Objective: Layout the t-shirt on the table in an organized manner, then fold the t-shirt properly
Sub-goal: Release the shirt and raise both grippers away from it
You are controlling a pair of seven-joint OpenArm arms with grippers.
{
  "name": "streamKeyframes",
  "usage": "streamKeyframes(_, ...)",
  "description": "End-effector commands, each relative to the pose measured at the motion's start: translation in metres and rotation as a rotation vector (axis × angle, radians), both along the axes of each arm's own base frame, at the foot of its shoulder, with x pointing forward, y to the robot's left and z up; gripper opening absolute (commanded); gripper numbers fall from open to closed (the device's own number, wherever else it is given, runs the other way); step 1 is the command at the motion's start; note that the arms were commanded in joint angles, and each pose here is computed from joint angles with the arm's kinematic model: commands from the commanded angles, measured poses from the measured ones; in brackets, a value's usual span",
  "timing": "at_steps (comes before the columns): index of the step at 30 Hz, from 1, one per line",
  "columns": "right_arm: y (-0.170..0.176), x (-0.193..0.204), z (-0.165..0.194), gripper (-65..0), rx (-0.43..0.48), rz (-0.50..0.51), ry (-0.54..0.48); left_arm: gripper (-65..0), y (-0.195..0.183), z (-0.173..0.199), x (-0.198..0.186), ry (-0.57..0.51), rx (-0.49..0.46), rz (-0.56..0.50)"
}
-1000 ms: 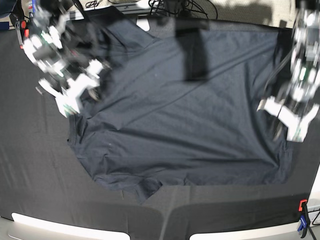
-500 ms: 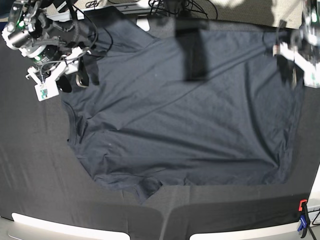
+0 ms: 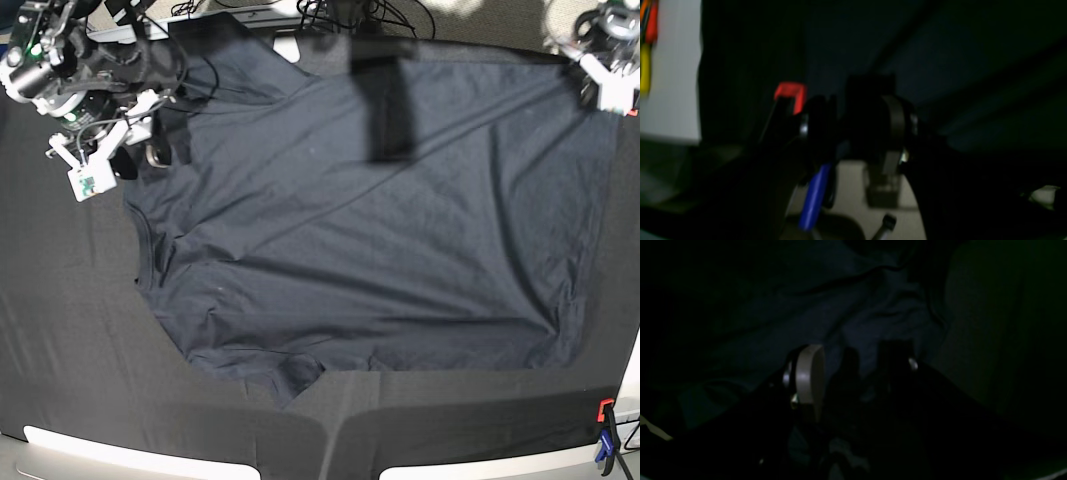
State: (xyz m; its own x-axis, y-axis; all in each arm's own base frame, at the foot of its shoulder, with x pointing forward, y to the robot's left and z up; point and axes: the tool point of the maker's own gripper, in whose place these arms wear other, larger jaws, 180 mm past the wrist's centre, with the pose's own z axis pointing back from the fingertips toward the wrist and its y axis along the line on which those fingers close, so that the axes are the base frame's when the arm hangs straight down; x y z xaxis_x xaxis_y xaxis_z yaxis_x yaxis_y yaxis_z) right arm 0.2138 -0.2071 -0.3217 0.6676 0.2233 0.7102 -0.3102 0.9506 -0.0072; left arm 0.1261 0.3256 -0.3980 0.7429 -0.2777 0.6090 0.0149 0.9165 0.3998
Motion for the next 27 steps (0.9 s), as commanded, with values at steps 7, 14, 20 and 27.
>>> streamKeyframes(7,0.003,0.004,0.01,-35.1,-0.002,0.022,-0.037,-41.3,-0.001,-0.006,-0.006,0.005,-0.069,-0.002)
streamKeyframes(14,0.003,0.004,0.01,-35.1,0.001,0.023,-0.037,-41.3,-0.013,-0.025,-0.004,0.019,-0.21,0.0)
streamKeyframes(20,0.002,0.001,0.007,-35.1,-0.008,0.022,-0.013,-49.9,-0.02,-0.043,0.002,0.054,-0.308,-0.004)
streamKeyframes(27,0.001,-0.001,0.005,-35.1,-0.013,0.021,0.0,-65.0,-0.027,-0.024,0.017,-0.058,-0.312,-0.047)
